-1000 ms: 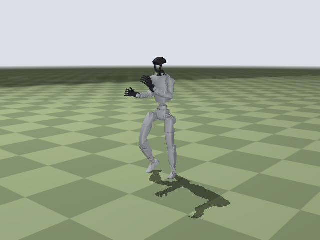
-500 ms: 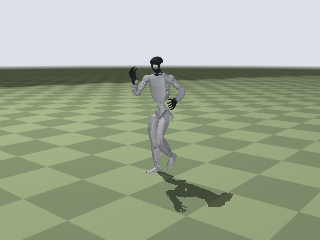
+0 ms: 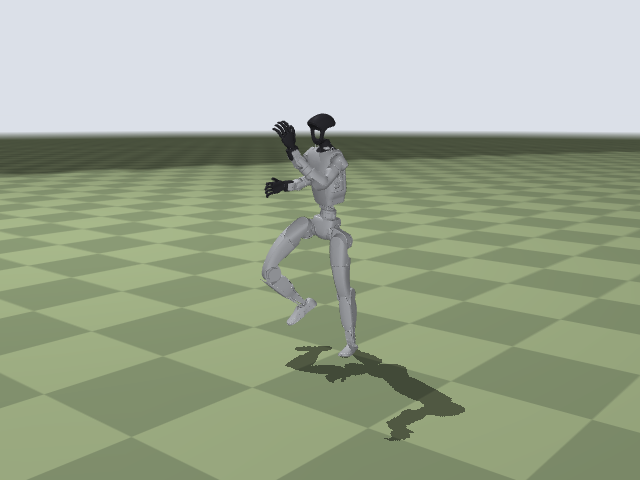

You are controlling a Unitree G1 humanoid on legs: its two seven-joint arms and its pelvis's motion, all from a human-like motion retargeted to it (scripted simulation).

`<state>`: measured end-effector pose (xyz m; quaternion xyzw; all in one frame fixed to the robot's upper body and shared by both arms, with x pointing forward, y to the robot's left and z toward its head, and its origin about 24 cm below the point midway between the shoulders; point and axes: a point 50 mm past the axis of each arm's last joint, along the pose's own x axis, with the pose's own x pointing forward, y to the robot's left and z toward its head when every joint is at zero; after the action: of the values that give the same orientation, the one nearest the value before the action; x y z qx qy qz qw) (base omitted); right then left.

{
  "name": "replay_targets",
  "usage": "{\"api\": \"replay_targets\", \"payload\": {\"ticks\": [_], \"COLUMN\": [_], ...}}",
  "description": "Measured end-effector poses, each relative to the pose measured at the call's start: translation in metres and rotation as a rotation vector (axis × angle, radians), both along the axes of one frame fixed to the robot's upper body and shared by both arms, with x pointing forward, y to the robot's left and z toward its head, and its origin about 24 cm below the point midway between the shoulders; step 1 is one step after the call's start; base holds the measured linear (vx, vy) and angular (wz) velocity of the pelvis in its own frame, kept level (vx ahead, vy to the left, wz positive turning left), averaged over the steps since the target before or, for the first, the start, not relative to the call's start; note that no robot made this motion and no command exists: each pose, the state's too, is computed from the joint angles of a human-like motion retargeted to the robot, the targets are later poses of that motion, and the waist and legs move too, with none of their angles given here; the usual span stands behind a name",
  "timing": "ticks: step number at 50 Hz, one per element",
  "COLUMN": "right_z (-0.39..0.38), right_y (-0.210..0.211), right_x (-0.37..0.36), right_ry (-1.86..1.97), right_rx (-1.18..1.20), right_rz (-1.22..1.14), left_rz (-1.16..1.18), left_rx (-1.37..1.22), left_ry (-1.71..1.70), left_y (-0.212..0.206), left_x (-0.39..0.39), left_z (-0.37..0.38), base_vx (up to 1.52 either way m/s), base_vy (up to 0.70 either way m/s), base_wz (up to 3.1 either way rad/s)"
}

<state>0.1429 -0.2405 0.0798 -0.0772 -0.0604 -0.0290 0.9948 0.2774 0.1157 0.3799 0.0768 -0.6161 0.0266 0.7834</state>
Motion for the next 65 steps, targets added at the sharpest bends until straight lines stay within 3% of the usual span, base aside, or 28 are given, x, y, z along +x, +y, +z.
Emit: {"api": "replay_targets", "payload": {"ticks": [6,12,17,22,27,33,38,43,49,54,60,65], "right_z": [0.079,0.207,0.279,0.316,0.29,0.159,0.033,-0.023,-0.014,0.005,0.031,0.084], "right_y": [0.062,0.127,0.135,0.129,0.123,0.076,0.038,0.019,0.001,0.006,0.046,0.088], "right_x": [0.069,0.09,0.073,0.084,0.12,0.144,0.094,0.024,-0.007,0.001,0.051,0.094], "right_ry": [-0.496,-1.059,-1.402,-1.47,-1.287,-0.808,-0.314,0.039,0.11,-0.021,-0.241,-0.491], "right_rx": [0.042,0.037,0.006,-0.084,-0.096,-0.086,-0.06,-0.025,-0.011,0.043,0.09,0.184], "right_rz": [0.179,0.361,0.251,0.036,-0.092,-0.164,-0.146,-0.015,0.036,0.006,0.113,0.215], "left_rz": [0.087,0.142,0.154,0.288,0.399,0.46,0.373,0.219,0.166,0.045,-0.045,-0.021], "left_rx": [-0.091,-0.018,0.096,-0.113,-0.292,-0.195,-0.267,-0.27,0.03,0.092,0.029,-0.076], "left_ry": [0.529,1.077,1.436,1.633,1.577,1.34,0.919,0.4,-0.153,-0.231,-0.05,0.324], "left_y": [0.04,0.084,0.119,0.149,0.14,0.134,0.124,0.074,0.022,-0.012,-0.015,0.016], "left_x": [0.05,0.002,-0.09,-0.177,-0.201,-0.147,-0.063,-0.009,-0.03,-0.04,-0.012,0.027], "left_z": [-0.133,-0.29,-0.355,-0.377,-0.371,-0.349,-0.279,-0.157,-0.01,0.04,0.018,-0.083], "base_vx": [0.07,0.02,-0.01,-0.06,0.0,0.09,0.11,-0.02,-0.04,0.01,0.08,0.13], "base_vy": [-0.07,-0.18,-0.13,-0.05,0.01,0.11,0.19,0.24,0.13,0.06,-0.03,-0.1], "base_wz": [-0.12,-0.65,-0.97,-0.73,-0.03,0.02,0.26,0.95,0.57,0.08,-0.32,-0.13]}}
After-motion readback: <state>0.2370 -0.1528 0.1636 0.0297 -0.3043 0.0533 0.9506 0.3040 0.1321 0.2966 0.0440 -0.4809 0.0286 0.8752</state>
